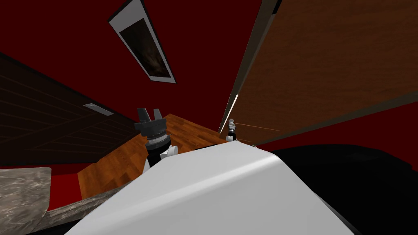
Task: Pull the door open
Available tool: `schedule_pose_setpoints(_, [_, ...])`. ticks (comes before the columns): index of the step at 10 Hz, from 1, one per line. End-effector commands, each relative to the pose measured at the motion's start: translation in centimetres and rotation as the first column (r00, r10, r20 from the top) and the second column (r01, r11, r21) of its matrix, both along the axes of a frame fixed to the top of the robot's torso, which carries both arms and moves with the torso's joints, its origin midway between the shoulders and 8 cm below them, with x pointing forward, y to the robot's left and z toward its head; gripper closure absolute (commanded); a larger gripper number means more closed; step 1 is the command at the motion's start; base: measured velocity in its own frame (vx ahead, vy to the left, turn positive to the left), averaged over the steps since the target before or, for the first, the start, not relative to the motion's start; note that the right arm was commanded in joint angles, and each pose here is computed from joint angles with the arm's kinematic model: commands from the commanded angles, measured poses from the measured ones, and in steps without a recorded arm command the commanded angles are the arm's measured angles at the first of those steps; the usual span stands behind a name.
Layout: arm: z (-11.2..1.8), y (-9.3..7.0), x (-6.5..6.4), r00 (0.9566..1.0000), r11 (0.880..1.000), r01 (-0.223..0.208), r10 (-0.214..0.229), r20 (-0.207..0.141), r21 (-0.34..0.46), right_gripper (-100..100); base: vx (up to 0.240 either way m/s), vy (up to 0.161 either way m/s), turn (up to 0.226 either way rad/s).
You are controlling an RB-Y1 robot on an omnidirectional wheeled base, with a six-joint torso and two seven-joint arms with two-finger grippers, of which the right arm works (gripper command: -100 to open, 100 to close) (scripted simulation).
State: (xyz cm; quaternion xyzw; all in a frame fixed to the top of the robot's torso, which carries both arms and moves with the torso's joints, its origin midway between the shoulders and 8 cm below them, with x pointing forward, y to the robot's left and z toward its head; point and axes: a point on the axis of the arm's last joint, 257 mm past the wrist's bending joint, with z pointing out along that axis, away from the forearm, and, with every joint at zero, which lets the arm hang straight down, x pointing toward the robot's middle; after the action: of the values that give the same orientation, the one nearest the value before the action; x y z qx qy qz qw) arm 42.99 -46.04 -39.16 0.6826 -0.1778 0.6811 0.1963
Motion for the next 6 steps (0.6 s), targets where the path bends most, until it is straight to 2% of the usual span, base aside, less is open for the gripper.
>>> schedule_pose_setpoints(1, [-0.19, 0.36, 0.04, 1.0, 1.0, -0.004, 0.004, -0.003, 0.005, 100, -0.025, 0.005, 0.017])
schedule_pose_setpoints(4, [-0.19, 0.36, 0.04, 1.0, 1.0, -0.004, 0.004, -0.003, 0.005, 100, -0.009, 0.003, 0.0])
schedule_pose_setpoints(5, [-0.24, 0.28, -0.05, 0.9995, 1.0, -0.03, 0.03, -0.003, 0.006, 100, -0.142, -0.038, 0.169])
schedule_pose_setpoints(6, [-0.22, 0.31, -0.03, 0.9993, 0.999, -0.036, 0.036, -0.002, 0.006, 100, -0.214, -0.014, 0.135])
